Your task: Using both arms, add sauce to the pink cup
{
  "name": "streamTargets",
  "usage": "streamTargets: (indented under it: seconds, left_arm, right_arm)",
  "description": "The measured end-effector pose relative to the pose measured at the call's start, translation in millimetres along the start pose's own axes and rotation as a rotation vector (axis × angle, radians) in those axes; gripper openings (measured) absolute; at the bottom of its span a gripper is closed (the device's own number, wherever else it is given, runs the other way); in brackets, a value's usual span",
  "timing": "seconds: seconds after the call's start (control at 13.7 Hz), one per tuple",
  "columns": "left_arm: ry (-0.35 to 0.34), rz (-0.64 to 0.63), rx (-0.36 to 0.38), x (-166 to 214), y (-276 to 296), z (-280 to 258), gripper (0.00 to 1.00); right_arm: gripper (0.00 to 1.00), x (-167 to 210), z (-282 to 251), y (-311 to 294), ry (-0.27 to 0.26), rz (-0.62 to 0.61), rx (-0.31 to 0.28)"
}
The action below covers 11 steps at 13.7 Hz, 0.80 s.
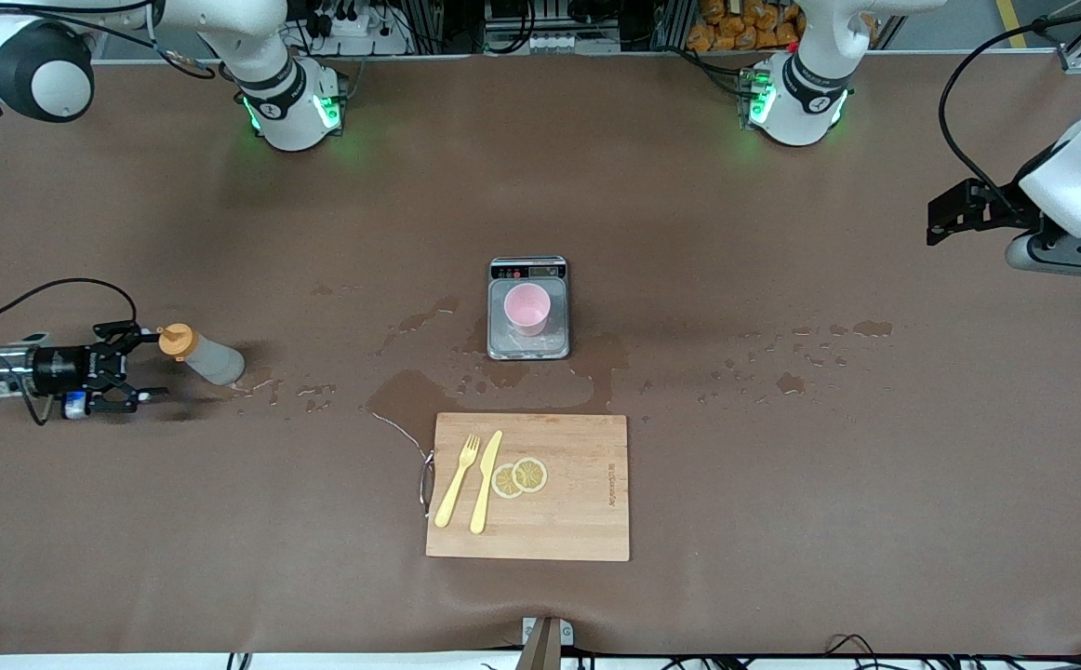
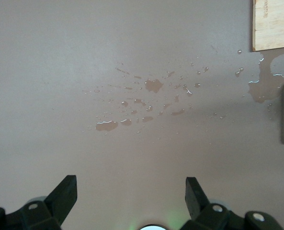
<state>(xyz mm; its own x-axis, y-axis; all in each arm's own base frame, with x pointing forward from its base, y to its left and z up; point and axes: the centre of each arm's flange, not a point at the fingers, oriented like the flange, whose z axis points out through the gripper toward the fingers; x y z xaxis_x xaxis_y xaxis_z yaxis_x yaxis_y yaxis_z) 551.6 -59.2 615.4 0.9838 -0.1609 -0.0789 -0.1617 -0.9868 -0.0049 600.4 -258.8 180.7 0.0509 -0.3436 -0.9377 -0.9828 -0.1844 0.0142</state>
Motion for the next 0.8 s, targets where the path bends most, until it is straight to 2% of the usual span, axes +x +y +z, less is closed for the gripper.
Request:
streamTargets:
  seconds: [0.29, 0.59, 0.8]
  left_arm:
    - [-0.001, 0.000, 0.000, 0, 0, 0, 1.00]
    - [-0.001, -0.001, 0.000, 0, 0, 1, 1.00]
    - [-0.002, 0.000, 0.000, 0, 0, 1, 1.00]
  right_arm:
    - [1.00, -57, -37, -12, 0.107, -0.071, -0.083]
    - [1.00, -126, -37, -41, 0.259, -0.148, -0.209]
    - [1.00, -163, -27, -54, 0.314, -0.186, -0.250]
